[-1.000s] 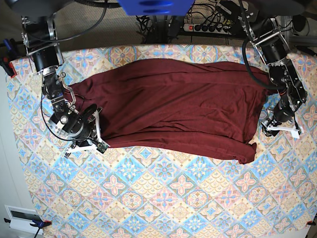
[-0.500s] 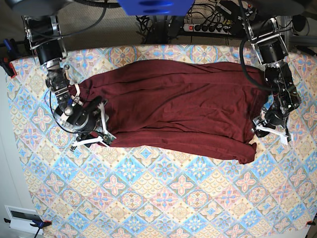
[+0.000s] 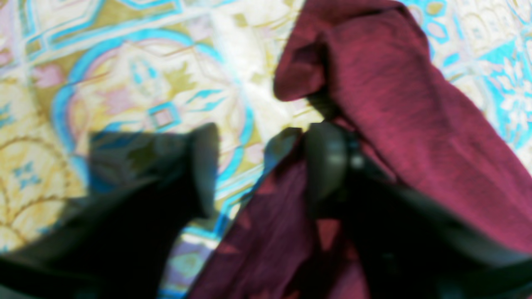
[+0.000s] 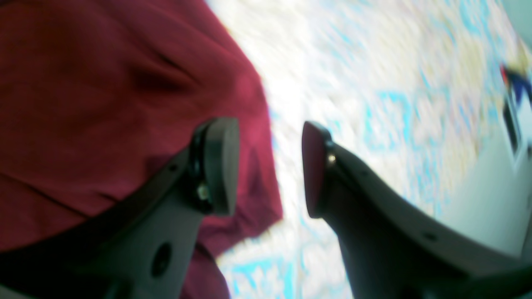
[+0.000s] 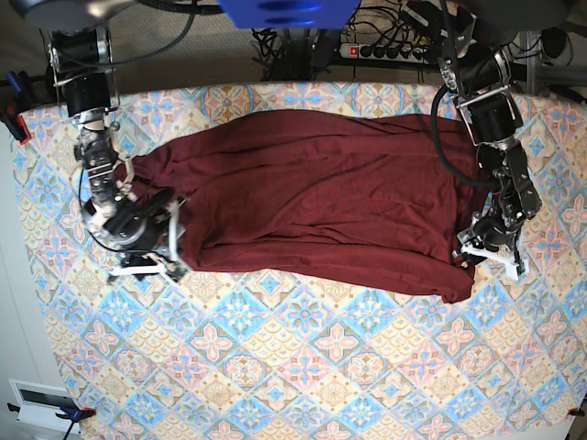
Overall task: Layout the t-shirt on the table in an organized manner, then fold the t-shirt properly
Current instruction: 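Grasp the shirt's side edges with both grippers and pull outward, then hold the shirt's hem corners with both grippers, smoothing it flat, then pull the held shirt ends apart with both grippers to stretch it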
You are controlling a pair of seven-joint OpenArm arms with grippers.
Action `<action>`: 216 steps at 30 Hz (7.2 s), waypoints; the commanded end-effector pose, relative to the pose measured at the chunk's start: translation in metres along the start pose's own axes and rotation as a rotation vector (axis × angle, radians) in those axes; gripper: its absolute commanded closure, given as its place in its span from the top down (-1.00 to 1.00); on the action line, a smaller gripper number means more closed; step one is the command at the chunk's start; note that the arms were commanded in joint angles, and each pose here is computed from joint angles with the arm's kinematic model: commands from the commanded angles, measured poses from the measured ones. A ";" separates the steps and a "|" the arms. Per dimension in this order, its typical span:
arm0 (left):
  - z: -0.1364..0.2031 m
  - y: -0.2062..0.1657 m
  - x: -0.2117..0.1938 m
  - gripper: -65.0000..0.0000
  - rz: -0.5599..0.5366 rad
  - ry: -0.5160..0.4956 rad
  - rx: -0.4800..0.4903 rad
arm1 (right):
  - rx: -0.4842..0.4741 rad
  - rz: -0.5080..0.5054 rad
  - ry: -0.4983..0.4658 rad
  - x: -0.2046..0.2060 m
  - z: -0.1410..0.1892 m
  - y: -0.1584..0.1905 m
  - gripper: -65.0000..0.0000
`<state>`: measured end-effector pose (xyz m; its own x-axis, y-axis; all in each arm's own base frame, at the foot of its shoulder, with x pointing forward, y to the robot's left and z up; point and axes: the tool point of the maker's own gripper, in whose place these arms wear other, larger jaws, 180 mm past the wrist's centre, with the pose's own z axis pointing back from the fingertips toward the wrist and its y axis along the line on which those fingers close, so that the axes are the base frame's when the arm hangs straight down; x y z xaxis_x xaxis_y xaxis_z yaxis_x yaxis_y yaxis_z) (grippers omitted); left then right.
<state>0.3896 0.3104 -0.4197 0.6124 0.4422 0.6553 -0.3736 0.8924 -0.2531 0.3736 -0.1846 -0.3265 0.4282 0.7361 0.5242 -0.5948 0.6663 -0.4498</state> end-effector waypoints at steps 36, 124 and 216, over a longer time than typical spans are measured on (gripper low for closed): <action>0.039 0.058 0.033 -0.86 -0.022 -0.077 0.100 | 0.131 -0.534 0.060 -0.076 -0.046 -0.036 -0.13; 0.033 0.013 0.086 -1.00 0.084 -0.144 -0.098 | 0.155 -0.585 0.002 -0.085 -0.035 -0.052 -1.00; 0.077 -0.053 0.094 -1.00 0.006 -0.241 -0.308 | 0.000 -0.423 -0.154 -0.034 0.022 -0.098 -1.00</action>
<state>0.4064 0.2850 -0.3108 0.4693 0.4602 0.7536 -0.1364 0.8810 -0.4531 0.3906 -0.2725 -0.3121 0.5884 0.3723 0.7178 -0.4016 0.9050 -0.1402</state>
